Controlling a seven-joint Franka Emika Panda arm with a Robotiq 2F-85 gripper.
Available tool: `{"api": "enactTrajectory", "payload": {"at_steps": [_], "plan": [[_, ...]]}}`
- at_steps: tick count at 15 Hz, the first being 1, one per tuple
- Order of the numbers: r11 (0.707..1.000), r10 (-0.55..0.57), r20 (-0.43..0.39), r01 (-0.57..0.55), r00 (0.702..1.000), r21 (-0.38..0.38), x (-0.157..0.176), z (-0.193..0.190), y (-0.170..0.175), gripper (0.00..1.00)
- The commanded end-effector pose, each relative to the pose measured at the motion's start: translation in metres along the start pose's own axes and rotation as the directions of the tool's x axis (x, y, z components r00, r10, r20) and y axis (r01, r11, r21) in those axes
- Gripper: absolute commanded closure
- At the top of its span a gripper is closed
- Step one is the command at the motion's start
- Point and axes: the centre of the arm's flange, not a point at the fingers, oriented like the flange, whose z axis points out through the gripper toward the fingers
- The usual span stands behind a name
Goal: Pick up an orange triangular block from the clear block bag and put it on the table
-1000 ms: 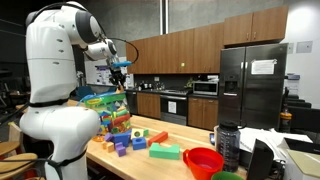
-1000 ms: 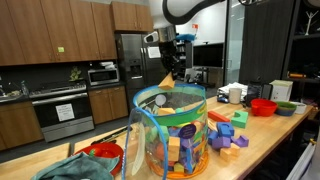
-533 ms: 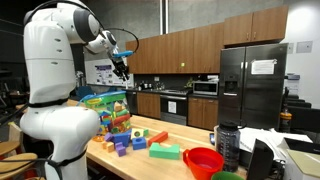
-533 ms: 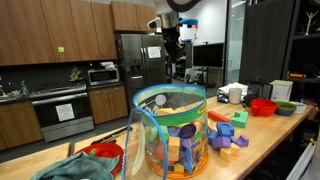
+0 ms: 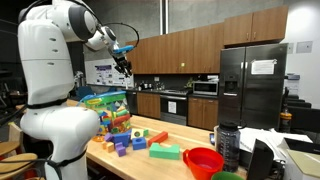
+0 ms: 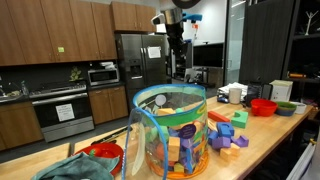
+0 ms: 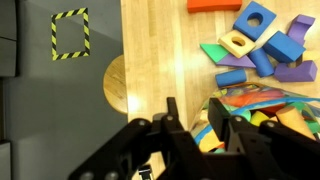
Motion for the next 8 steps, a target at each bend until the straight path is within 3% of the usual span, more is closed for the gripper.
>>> {"api": "enactTrajectory", "payload": {"at_steps": [1,2,3,5,8], "plan": [[1.000,0.001,0.001,-0.001,1.000,0.001,0.000,0.001,0.000,0.54],[1.000,0.002,0.002,-0.002,1.000,0.002,0.000,0.001,0.000,0.49],[1.000,0.007,-0.018,-0.007,1.000,0.026,0.008,0.009,-0.006,0.19],[0.997,0.001,-0.052,0.002,0.999,0.073,0.024,0.017,-0.017,0.17],[0.988,-0.011,-0.110,0.028,0.994,0.155,0.054,0.029,-0.037,0.03]]}}
